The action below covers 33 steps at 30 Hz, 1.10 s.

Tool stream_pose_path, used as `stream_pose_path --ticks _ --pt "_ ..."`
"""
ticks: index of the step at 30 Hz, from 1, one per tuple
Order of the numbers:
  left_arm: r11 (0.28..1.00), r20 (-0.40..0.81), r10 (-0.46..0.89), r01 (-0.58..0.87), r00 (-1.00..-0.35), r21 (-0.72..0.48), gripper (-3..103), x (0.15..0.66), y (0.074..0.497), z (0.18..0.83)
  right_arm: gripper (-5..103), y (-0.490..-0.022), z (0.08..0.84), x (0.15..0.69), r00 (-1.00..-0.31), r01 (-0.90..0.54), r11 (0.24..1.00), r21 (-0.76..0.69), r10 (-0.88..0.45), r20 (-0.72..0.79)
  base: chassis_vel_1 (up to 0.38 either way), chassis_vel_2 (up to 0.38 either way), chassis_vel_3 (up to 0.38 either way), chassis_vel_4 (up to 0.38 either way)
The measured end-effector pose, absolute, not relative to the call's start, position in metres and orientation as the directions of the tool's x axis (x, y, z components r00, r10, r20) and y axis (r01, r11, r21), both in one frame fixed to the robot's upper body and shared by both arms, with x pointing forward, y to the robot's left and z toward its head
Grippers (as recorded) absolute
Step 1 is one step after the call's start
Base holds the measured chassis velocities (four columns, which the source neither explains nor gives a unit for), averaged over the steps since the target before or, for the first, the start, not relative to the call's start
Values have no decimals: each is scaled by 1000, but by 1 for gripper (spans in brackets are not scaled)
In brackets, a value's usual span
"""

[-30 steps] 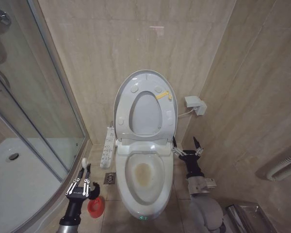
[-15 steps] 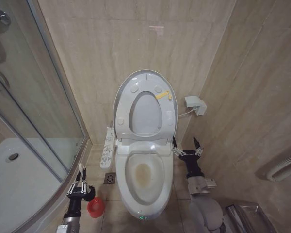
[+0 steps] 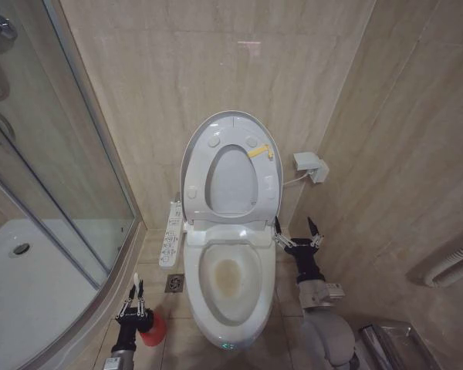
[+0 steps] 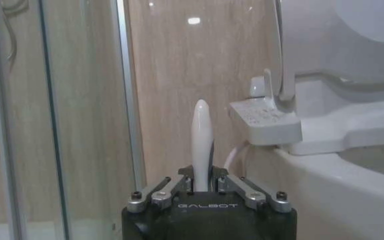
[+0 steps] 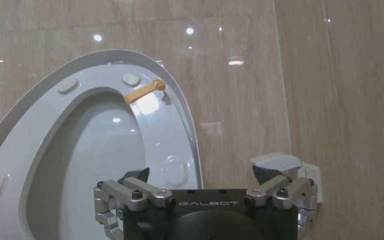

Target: Open the toilet lid, clean the toilet bowl with a toilet brush, close the toilet lid, and flush.

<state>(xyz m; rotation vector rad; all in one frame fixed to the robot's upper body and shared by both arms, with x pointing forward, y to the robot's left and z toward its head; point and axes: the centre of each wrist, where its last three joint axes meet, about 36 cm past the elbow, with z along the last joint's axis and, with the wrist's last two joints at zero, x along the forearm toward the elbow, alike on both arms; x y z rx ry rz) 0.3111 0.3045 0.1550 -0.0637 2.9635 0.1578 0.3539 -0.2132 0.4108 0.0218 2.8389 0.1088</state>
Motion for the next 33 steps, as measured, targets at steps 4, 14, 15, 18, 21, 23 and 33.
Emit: stream_pose_path --ticks 4,14,15,18,21,23,33 --pt "993 -159 -31 -48 -987 105 18 313 304 149 100 -213 411 354 -955 4 997 77 26 -295 0 0 0 0" --pt "993 -113 -6 -19 -994 116 18 321 300 131 100 -213 411 354 -955 4 997 77 26 -295 0 0 0 0" --pt "993 -107 -1 -14 -994 118 18 323 300 129 100 -213 411 354 -955 4 997 77 26 -295 0 0 0 0" --pt "992 -89 11 -1 -996 124 18 324 300 123 100 -213 411 354 -955 4 997 77 26 -295 0 0 0 0" --pt "992 -72 17 7 -997 129 18 324 301 118 100 -213 411 354 -955 4 997 77 26 -295 0 0 0 0" --pt "991 -56 24 16 -998 134 18 324 302 113 100 -213 411 354 -955 4 997 77 26 -295 0 0 0 0" --pt "986 19 67 69 -998 154 18 314 309 95 100 -213 411 354 -955 4 997 77 26 -295 0 0 0 0"
